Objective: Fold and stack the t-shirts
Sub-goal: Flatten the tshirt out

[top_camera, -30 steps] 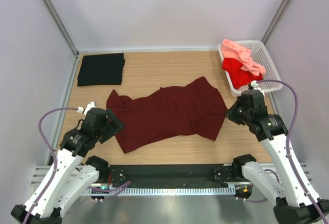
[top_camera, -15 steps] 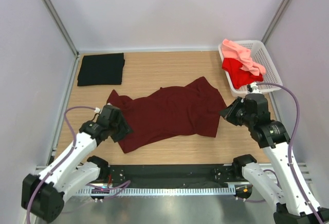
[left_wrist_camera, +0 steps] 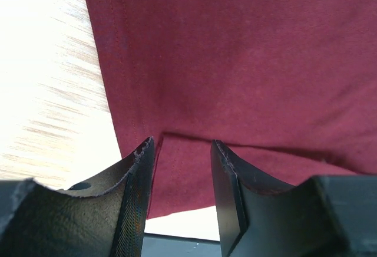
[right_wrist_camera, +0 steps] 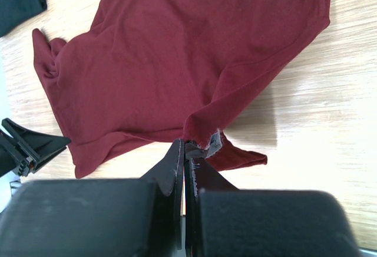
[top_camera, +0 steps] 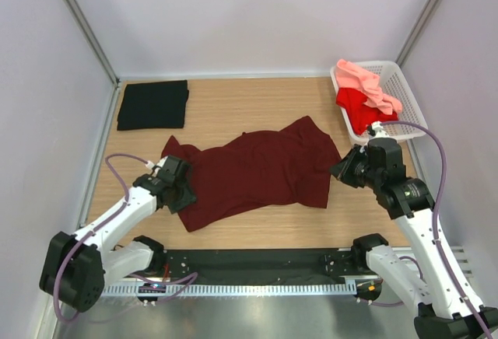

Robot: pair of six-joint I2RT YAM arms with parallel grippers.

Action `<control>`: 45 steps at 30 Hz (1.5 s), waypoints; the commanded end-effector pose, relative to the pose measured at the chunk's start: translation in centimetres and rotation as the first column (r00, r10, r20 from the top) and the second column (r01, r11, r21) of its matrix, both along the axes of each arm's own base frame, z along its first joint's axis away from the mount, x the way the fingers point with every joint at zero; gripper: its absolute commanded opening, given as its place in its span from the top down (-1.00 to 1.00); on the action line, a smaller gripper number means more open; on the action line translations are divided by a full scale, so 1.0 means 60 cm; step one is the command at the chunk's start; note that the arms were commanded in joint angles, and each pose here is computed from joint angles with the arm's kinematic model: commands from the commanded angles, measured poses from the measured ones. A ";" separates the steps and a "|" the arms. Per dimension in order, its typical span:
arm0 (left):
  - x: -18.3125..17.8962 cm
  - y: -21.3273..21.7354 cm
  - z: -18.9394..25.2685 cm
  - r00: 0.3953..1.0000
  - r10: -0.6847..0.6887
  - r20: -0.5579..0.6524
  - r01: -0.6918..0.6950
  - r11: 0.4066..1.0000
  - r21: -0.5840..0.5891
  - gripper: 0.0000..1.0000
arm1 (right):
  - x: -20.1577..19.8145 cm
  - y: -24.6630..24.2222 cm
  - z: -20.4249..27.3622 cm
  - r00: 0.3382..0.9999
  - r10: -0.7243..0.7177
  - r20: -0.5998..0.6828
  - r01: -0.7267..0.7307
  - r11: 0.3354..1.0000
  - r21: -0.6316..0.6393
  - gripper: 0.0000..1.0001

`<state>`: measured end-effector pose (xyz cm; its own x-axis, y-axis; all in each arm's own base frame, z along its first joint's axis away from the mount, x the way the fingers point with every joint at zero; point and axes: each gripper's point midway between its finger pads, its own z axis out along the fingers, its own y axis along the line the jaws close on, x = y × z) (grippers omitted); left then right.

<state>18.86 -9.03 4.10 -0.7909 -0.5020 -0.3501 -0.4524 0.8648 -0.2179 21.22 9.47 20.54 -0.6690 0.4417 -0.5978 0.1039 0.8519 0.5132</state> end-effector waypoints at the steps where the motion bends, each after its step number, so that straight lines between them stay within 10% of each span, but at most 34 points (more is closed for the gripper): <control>1: 0.023 -0.004 0.005 1.000 0.013 0.028 -0.013 1.000 0.003 0.11 | 0.013 0.004 0.034 0.996 0.023 0.081 -0.024 1.000 0.001 0.98; 25: -0.006 -0.002 -0.043 0.993 0.015 -0.119 -0.011 0.999 0.034 0.54 | 0.022 0.000 0.020 0.997 0.019 0.071 -0.018 1.000 -0.023 0.98; 30: -0.007 -0.005 -0.038 0.993 0.006 -0.116 -0.004 1.000 0.021 0.89 | 0.021 0.000 0.015 0.998 0.016 0.063 -0.015 1.000 -0.023 0.98; 45: 0.010 0.017 0.123 0.996 0.041 0.076 -0.043 0.999 0.022 1.00 | 0.036 -0.007 0.029 0.998 -0.016 0.063 0.019 0.999 -0.039 0.98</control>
<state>20.15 -9.20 10.22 -0.7579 -0.5201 -0.3939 -0.4525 0.8540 -0.2569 22.33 9.23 19.83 -0.6758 0.4193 -0.6062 0.1115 0.8711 0.4782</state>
